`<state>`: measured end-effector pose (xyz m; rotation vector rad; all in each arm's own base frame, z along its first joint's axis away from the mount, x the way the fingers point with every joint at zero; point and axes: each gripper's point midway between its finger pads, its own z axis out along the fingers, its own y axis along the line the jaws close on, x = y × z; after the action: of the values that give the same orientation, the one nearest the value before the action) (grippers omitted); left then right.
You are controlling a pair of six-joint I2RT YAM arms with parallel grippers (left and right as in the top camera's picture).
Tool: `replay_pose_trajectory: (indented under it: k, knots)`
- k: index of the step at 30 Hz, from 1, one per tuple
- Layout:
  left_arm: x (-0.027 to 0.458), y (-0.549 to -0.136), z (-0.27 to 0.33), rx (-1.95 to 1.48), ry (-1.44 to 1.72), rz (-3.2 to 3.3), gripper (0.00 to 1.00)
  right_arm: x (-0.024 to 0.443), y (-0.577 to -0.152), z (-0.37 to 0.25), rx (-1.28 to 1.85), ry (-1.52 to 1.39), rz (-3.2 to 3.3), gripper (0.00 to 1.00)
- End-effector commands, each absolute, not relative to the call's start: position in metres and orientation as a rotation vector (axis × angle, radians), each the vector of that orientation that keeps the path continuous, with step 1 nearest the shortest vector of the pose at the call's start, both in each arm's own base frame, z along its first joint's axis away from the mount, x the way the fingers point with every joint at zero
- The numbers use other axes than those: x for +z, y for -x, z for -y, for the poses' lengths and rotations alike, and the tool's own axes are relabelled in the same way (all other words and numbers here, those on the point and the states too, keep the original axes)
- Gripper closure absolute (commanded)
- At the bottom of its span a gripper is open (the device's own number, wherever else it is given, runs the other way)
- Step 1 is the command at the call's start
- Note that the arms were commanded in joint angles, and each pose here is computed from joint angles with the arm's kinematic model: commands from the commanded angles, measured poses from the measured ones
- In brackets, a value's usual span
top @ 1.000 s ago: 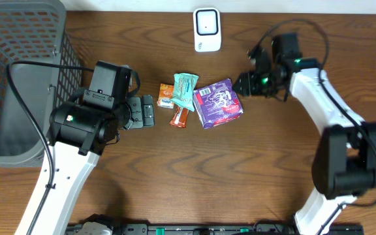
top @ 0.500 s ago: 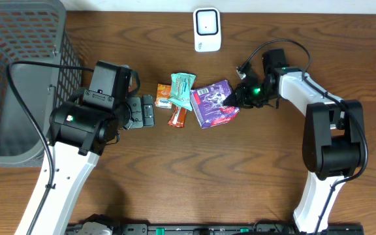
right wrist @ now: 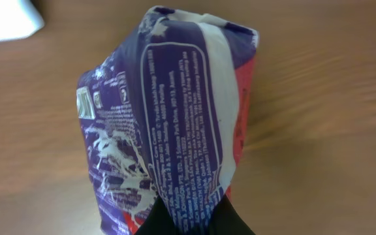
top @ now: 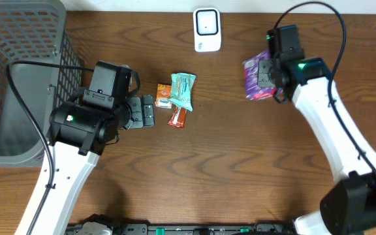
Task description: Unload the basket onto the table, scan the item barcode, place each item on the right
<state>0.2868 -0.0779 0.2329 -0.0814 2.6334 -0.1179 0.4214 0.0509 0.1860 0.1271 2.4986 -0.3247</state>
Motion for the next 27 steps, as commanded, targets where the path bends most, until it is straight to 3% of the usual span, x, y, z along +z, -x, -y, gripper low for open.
replay_pose_trajectory:
  k: [1, 8, 13, 16, 22, 27]
  knots:
    - [0.232, -0.288, 0.075, -0.101, 0.084, -2.637, 0.02, 0.194, -0.419, -0.016, -0.830, -0.208, -2.325, 0.99]
    - [0.232, -0.288, 0.075, -0.100, 0.084, -2.637, 0.02, 0.115, -0.424, -0.062, -0.847, -0.026, -2.470, 0.99]
    - [0.232, -0.288, 0.075, -0.101, 0.084, -2.637, 0.02, 0.072, -0.420, -0.139, -0.471, 0.117, -2.615, 0.71]
    - [0.232, -0.288, 0.075, -0.100, 0.084, -2.637, 0.02, 0.088, -0.424, -0.181, -0.160, 0.145, -2.636, 0.50]
    - [0.232, -0.288, 0.075, -0.101, 0.084, -2.637, 0.02, 0.157, -0.445, -0.188, 0.155, 0.083, -2.590, 0.37]
    - [0.232, -0.288, 0.075, -0.100, 0.084, -2.637, 0.02, 0.169, -0.449, -0.152, 0.361, 0.065, -2.641, 0.28]
